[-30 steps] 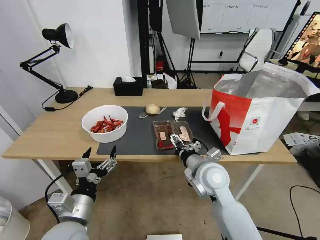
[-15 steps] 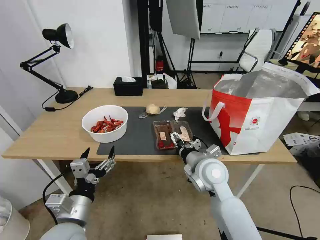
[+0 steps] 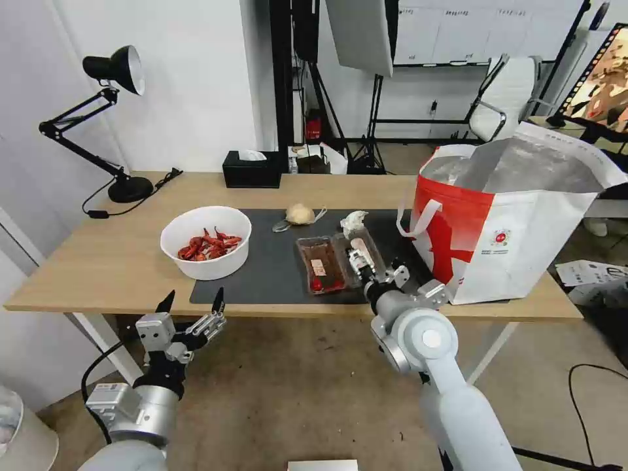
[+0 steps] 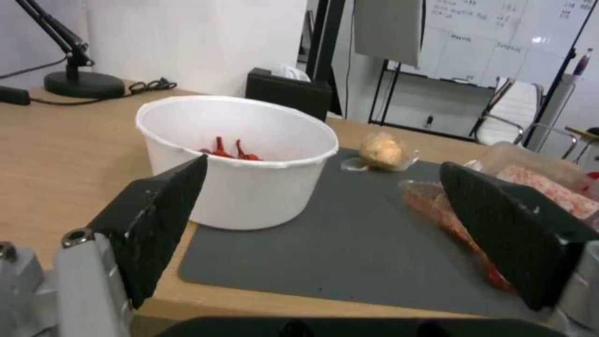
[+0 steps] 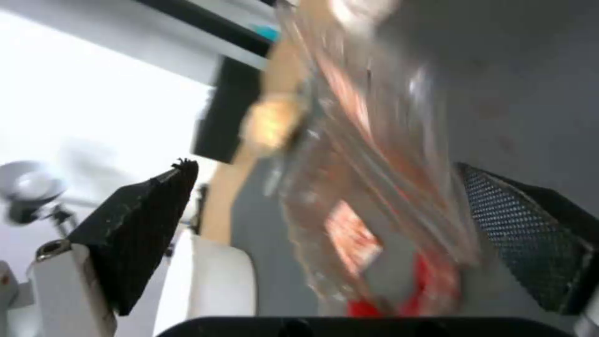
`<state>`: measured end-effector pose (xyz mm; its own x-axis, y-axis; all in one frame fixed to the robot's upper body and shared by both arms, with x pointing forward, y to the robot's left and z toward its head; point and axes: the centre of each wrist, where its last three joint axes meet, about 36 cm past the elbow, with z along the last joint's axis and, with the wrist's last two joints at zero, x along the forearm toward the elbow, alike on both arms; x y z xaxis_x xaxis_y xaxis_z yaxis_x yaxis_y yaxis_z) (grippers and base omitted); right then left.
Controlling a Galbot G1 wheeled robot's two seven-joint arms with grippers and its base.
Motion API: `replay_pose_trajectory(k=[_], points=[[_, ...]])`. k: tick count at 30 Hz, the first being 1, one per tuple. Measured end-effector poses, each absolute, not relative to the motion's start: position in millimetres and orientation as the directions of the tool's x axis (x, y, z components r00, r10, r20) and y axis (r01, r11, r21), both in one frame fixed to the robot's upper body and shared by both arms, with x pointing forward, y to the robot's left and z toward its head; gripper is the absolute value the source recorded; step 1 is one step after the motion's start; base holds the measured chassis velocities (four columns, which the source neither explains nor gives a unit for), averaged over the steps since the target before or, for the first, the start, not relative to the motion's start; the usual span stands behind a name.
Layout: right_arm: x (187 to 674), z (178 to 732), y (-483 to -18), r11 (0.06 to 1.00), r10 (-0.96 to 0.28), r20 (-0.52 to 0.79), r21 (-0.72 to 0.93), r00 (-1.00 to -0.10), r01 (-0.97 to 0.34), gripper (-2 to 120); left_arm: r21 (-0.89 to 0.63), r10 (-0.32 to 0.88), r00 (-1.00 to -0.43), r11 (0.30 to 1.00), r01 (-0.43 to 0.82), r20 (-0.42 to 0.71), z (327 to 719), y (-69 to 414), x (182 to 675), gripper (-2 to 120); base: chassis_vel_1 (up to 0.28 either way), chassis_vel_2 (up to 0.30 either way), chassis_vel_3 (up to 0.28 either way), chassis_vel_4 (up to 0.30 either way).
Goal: Pick up the trash from the table and place it into the takeout bag.
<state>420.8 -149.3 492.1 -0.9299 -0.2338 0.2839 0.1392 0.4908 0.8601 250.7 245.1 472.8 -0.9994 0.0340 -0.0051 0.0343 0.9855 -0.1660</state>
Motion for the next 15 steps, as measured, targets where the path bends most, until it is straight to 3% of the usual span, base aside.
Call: replay_pose_trajectory(k=[4, 8, 15], points=[[426, 489, -149, 0.553, -0.287, 0.191, 0.833, -0.939, 0.001, 100, -0.167, 0.032, -0.999, 0.985, 0.032, -0.007, 472, 245, 250, 100, 0.0, 0.0, 0.0, 0.0], [443, 498, -140, 0.585, -0.412, 0.229, 0.809, -0.882, -0.063, 100, -0.166, 0.028, -1.0, 0.986, 0.029, -0.008, 472, 246, 250, 100, 0.0, 0.0, 0.0, 0.0], [481, 507, -112, 0.61, -0.435, 0.436, 0.786, -0.788, 0.098, 100, -0.163, 0.02, -1.0, 0.986, 0.021, -0.005, 472, 247, 249, 100, 0.0, 0.0, 0.0, 0.0]])
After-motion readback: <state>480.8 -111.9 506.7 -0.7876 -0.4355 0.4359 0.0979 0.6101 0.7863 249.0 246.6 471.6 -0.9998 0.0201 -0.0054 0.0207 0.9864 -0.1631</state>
